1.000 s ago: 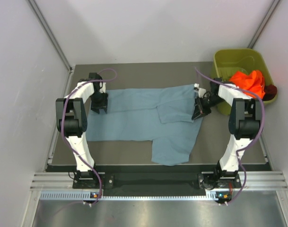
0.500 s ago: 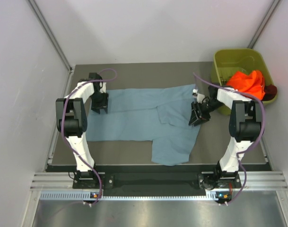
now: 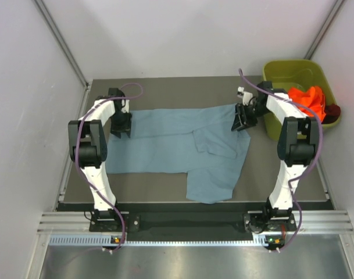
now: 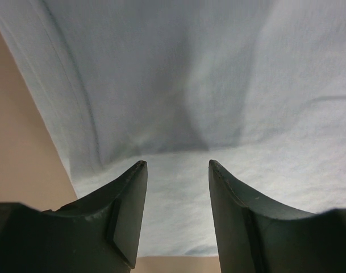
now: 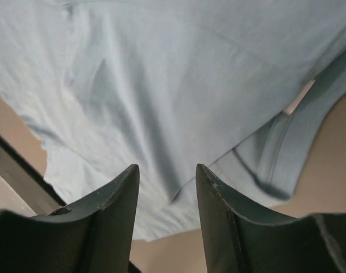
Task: Fold and stack the t-shirts
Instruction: Fold the tshirt
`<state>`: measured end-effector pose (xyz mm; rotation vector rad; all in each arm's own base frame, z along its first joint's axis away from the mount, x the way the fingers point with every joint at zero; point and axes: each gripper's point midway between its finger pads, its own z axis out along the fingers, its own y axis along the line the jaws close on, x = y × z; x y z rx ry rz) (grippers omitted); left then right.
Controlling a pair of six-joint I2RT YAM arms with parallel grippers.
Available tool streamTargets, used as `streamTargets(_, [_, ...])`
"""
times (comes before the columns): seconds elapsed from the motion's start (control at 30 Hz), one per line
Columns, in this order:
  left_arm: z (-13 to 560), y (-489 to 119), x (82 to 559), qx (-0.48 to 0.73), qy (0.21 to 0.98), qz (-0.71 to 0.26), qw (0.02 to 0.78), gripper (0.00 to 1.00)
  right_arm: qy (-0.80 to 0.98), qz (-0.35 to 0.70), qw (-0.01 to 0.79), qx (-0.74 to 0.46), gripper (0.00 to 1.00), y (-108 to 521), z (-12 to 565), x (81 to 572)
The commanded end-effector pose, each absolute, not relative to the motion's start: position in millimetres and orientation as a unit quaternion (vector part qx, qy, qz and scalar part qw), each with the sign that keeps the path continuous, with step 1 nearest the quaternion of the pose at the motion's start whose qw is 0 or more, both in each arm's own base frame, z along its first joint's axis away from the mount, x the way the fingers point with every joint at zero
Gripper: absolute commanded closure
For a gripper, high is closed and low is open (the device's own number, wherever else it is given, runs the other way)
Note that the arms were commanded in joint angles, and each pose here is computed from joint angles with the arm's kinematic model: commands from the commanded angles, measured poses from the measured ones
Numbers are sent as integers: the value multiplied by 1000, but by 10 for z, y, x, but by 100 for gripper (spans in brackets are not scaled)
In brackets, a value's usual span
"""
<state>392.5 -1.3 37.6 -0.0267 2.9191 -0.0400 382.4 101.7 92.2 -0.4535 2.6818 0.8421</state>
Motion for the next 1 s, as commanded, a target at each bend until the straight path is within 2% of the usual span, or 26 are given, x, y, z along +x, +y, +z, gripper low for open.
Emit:
streamTargets(0.0, [416,125,4191,-4,990,9,137,48,934,285,151,-151,55,1009,758,4057])
streamTargets(0.37, [211,267,4491,8,990,45,132,47,946,241,173,-130,51,862,422,4771])
streamTargets(0.53, [40,365,4634,4,989,70,126,46,951,226,177,-116,49,819,299,4934])
streamTargets(0.97, [-171,519,5298,20,979,109,170,43,954,189,208,-102,40,697,189,5321])
